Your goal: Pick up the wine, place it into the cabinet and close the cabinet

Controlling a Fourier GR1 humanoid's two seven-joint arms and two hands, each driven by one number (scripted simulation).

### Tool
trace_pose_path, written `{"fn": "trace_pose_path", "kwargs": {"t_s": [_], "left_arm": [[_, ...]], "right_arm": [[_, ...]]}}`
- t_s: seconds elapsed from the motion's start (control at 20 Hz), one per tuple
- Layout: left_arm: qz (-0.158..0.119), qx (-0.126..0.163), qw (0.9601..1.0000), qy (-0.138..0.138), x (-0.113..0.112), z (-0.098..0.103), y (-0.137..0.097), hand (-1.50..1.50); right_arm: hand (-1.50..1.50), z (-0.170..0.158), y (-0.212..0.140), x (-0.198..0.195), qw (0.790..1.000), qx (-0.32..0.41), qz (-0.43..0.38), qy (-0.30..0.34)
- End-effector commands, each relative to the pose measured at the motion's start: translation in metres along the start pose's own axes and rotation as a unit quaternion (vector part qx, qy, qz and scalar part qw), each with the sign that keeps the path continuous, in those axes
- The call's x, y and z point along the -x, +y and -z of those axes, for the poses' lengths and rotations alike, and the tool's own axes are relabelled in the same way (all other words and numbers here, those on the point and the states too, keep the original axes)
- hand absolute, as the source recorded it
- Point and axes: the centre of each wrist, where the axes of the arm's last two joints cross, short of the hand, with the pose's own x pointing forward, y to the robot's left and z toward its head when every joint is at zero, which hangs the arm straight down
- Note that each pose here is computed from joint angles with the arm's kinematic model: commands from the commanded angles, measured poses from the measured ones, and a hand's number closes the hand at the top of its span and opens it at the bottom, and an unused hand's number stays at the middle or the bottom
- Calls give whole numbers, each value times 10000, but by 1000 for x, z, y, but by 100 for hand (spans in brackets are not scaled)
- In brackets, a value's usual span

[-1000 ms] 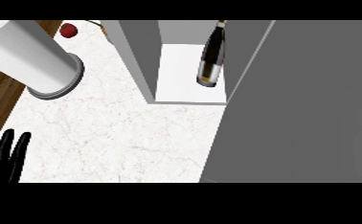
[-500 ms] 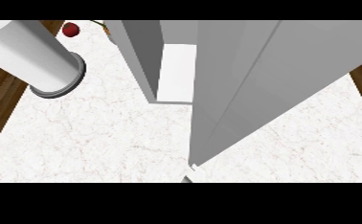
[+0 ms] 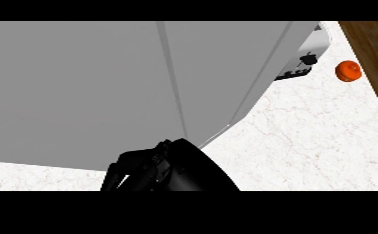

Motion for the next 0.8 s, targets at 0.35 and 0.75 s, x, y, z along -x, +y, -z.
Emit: {"fn": "trace_pose_path", "kwargs": {"t_s": [0.35, 0.75], "left_arm": [[-3, 171, 9998, 119, -17, 3, 9, -150], [-158, 276, 9987, 393, 9, 4, 1, -150]], "right_arm": [[150, 96, -38, 0, 9967, 672, -441, 77], [150, 115, -104, 30, 9942, 881, -536, 289]]}}
